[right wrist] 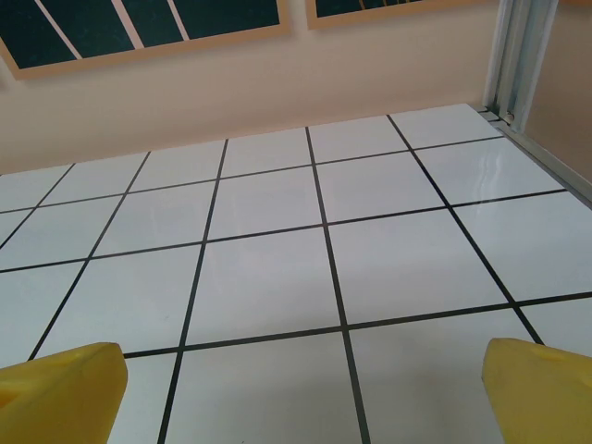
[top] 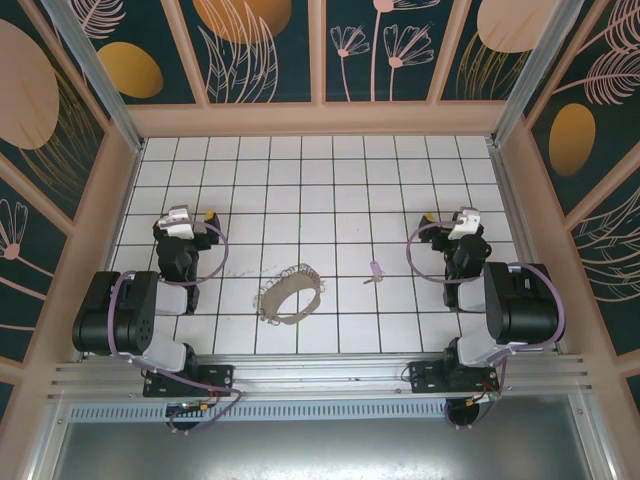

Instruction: Put the keys on the keyring

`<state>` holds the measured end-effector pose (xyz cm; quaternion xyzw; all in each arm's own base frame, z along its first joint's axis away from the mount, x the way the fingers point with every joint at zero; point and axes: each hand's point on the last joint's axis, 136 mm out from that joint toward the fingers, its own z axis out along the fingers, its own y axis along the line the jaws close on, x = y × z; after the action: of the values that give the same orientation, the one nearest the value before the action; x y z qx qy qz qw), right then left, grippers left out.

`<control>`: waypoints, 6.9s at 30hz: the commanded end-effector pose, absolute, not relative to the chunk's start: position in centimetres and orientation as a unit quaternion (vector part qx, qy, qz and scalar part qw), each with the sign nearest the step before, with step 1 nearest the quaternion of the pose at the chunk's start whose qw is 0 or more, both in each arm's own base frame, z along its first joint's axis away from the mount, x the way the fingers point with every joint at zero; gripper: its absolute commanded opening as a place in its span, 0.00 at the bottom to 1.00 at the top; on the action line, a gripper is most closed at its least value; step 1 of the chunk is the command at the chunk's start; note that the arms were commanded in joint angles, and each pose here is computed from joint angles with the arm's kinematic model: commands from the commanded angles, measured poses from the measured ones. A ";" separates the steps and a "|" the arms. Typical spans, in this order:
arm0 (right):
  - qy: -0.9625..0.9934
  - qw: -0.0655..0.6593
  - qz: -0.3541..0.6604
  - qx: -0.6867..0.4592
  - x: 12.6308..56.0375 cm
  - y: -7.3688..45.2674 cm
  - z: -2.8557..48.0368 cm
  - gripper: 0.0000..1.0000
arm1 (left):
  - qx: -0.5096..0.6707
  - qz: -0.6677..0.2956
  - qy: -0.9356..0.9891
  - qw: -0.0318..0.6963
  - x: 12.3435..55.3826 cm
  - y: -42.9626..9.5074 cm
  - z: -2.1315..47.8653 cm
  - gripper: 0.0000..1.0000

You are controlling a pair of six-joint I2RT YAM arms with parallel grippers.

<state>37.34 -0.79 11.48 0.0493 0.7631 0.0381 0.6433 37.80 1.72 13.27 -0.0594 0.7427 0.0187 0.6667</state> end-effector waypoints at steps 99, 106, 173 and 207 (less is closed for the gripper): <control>0.901 0.187 0.376 -0.105 22.7 33.3 5.0 0.46 | -0.084 -0.289 0.866 0.399 35.7 -17.5 14.3 0.99; 0.895 0.192 0.383 -0.122 23.8 35.3 5.6 0.44 | -0.085 -0.287 0.868 0.397 35.3 -17.4 13.9 0.99; 0.871 0.264 0.358 -0.207 24.4 32.5 7.8 0.00 | -0.031 -0.353 0.848 0.394 34.3 -20.2 16.5 0.99; 0.560 0.522 0.556 -0.324 29.8 28.5 35.3 0.00 | 0.276 -0.569 0.642 0.433 29.8 -28.5 33.8 0.49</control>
<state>30.74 28.60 31.45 -0.2987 0.6139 0.5363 0.4962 30.71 -27.90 31.00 0.2381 0.6867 -0.5485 0.4134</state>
